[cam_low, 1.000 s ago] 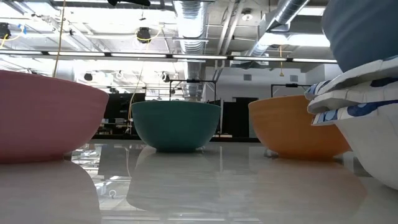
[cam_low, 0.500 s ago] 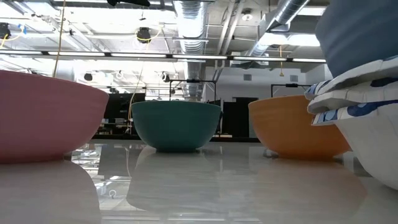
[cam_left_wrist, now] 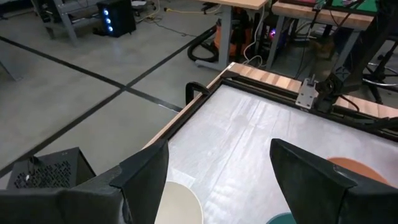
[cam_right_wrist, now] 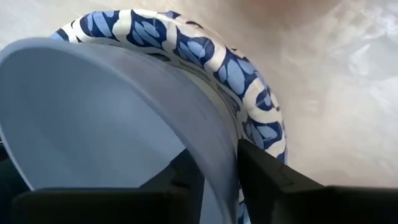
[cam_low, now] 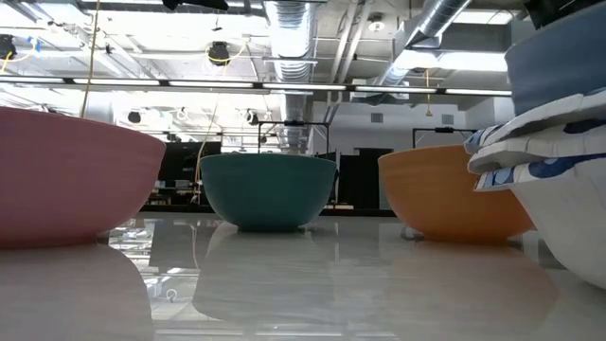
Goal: Nest bowls inside each other
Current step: Stack the blue bowl onto the white and blue bowl
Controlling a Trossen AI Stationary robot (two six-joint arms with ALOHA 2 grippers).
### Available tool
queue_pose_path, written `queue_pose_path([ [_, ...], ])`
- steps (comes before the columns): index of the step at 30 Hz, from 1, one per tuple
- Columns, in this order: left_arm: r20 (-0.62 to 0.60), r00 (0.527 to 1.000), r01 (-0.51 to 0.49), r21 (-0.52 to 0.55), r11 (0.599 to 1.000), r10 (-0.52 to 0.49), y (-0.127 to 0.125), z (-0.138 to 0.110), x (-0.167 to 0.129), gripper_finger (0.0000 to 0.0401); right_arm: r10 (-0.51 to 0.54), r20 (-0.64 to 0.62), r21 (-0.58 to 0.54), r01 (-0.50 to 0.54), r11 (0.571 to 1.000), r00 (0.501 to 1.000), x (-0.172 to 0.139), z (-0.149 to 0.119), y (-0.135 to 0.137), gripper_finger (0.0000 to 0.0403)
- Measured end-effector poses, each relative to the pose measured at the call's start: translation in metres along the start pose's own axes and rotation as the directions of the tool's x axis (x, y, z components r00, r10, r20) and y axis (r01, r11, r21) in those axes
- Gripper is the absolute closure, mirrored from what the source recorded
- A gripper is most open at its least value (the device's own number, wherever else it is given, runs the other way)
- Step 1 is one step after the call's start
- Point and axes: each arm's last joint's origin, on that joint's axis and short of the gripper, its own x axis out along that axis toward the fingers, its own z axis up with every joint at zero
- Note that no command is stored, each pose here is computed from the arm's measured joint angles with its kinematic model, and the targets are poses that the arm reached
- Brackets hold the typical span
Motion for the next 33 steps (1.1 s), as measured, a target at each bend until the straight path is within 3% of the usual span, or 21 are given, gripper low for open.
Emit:
queue_pose_path([
  [19, -0.033, 0.999, 0.026, -0.024, 0.999, -0.027, -0.001, -0.003, 0.0, 0.0131, -0.009, 0.002, -0.059, 0.01, 0.998, 1.0, -0.001, 0.002, -0.001, 0.0274],
  [33, -0.053, 0.999, 0.011, -0.017, 1.0, -0.012, 0.0, -0.005, 0.0, 0.0131, 0.069, -0.004, -0.139, -0.069, 0.988, 0.998, -0.009, 0.003, 0.01, 0.0274],
])
